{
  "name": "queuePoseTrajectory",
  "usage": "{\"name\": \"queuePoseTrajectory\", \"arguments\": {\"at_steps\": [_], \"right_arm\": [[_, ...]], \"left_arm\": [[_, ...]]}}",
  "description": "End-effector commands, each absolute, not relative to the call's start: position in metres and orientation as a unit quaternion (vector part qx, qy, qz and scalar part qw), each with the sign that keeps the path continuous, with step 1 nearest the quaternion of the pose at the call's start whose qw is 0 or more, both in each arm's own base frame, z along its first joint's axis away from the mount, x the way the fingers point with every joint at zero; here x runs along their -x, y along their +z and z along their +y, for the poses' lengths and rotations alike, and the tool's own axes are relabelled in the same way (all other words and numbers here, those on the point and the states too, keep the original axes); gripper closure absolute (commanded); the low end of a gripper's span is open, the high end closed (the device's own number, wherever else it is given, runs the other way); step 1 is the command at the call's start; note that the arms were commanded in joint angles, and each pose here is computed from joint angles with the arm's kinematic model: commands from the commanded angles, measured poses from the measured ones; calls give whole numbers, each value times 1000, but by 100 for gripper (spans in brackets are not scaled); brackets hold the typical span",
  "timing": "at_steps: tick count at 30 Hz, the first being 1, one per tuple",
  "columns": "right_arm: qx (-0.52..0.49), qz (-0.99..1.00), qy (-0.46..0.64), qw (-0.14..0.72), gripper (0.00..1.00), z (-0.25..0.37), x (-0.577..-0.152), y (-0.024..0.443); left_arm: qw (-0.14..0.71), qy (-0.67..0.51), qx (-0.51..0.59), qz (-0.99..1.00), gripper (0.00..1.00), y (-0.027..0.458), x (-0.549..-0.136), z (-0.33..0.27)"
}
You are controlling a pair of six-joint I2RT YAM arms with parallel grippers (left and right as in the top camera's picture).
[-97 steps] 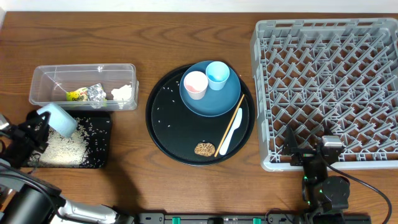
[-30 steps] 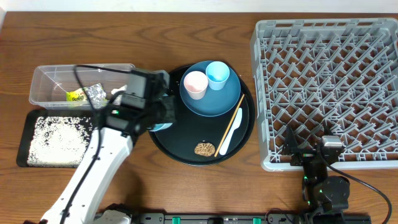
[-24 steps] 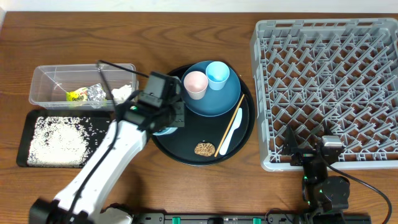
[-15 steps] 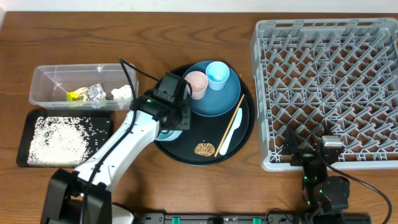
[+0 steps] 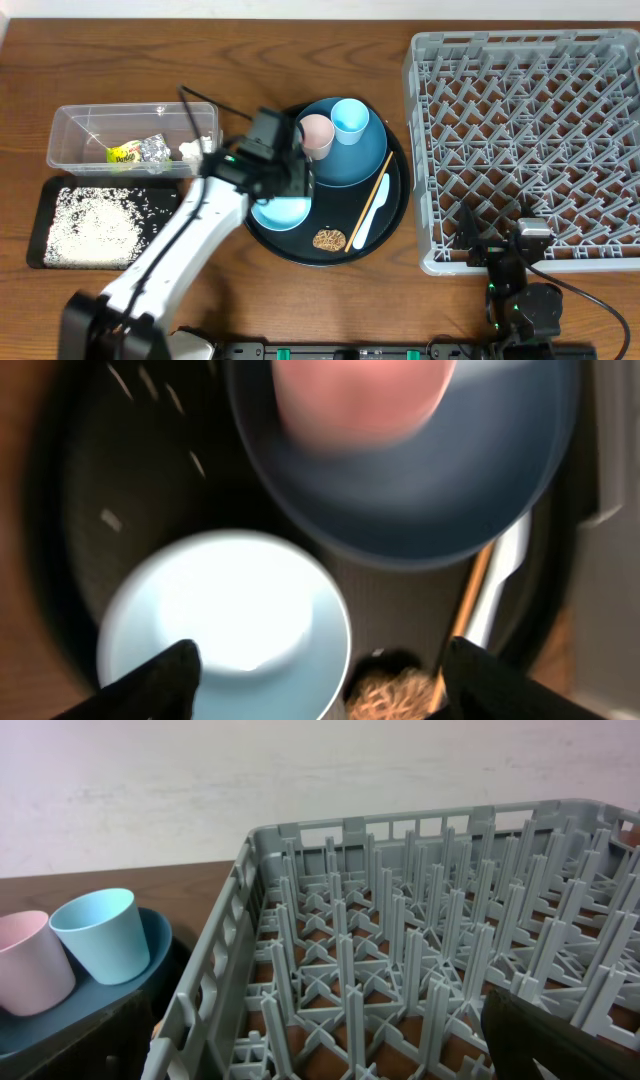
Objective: Sort waste into correct bins and load items into the dishwasher rack
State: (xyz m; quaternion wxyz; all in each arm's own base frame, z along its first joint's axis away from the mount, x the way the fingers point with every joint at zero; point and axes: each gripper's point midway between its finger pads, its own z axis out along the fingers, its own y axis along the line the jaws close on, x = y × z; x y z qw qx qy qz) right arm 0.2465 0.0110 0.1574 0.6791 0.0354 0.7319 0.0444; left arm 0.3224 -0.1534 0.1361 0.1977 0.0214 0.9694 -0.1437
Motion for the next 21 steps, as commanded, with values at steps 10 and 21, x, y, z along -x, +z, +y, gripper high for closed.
{"name": "queuePoseTrajectory", "arguments": {"at_steps": [10, 21], "right_arm": [[-33, 734, 37, 677, 1, 9, -247, 156], [-33, 734, 37, 677, 1, 9, -247, 156]], "left_arm": [[254, -67, 237, 935, 94, 211, -321, 47], [196, -109, 395, 891, 94, 162, -293, 151]]}}
